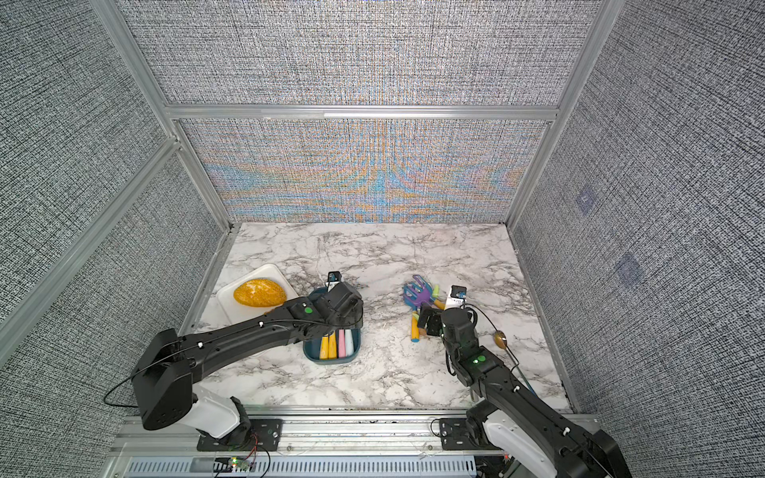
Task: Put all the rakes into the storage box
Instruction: Place the rake in the storage box, then adjust the rake at the center of the board.
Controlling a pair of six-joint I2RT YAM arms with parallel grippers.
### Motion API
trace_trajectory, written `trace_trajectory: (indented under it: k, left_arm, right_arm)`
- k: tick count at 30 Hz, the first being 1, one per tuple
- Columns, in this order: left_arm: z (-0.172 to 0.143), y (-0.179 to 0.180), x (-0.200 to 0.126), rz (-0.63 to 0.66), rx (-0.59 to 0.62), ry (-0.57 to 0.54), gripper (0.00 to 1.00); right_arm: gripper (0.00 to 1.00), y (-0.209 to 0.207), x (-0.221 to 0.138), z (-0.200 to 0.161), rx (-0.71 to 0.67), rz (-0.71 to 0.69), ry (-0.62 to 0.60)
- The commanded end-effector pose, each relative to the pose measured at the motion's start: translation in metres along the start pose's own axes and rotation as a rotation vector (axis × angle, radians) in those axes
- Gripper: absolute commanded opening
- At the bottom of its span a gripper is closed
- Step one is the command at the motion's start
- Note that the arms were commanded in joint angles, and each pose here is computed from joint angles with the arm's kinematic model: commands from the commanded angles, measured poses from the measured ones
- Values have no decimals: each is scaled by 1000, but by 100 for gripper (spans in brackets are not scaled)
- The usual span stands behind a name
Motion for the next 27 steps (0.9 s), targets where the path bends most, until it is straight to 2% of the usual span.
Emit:
trace_trajectory:
  k: [1, 4, 9, 13, 19, 27]
  left_arm:
    - [15, 16, -14, 56, 127, -59, 99]
    - [26, 33, -23, 84, 152, -98, 99]
    - [30, 61, -26, 122, 132, -189, 99]
    - [25, 78, -23, 124, 106, -218, 99]
    - [20, 89, -23, 109, 77, -250, 99]
    - [17, 86, -16, 98, 85, -219, 99]
  right_arm:
    - [98, 6, 3, 7, -28, 15, 25]
    - [94, 6, 11, 5, -44, -4, 120]
    - [79, 4, 18, -14, -27, 3, 317]
    - [68, -5, 18, -27, 8, -46, 431]
    - [64, -24, 20, -49, 85, -126, 512]
    - [63, -43, 30, -65, 130, -180, 569]
Point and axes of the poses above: each gripper's point midway between its finger pads, its own x axis out along the fingers, its own y axis along the line the jaws close on, z = x × y, the point moved 6 cm from there along -x, back along the fingers, and after that the axes turned 5 degrees about -x, right-handed, at the moved point
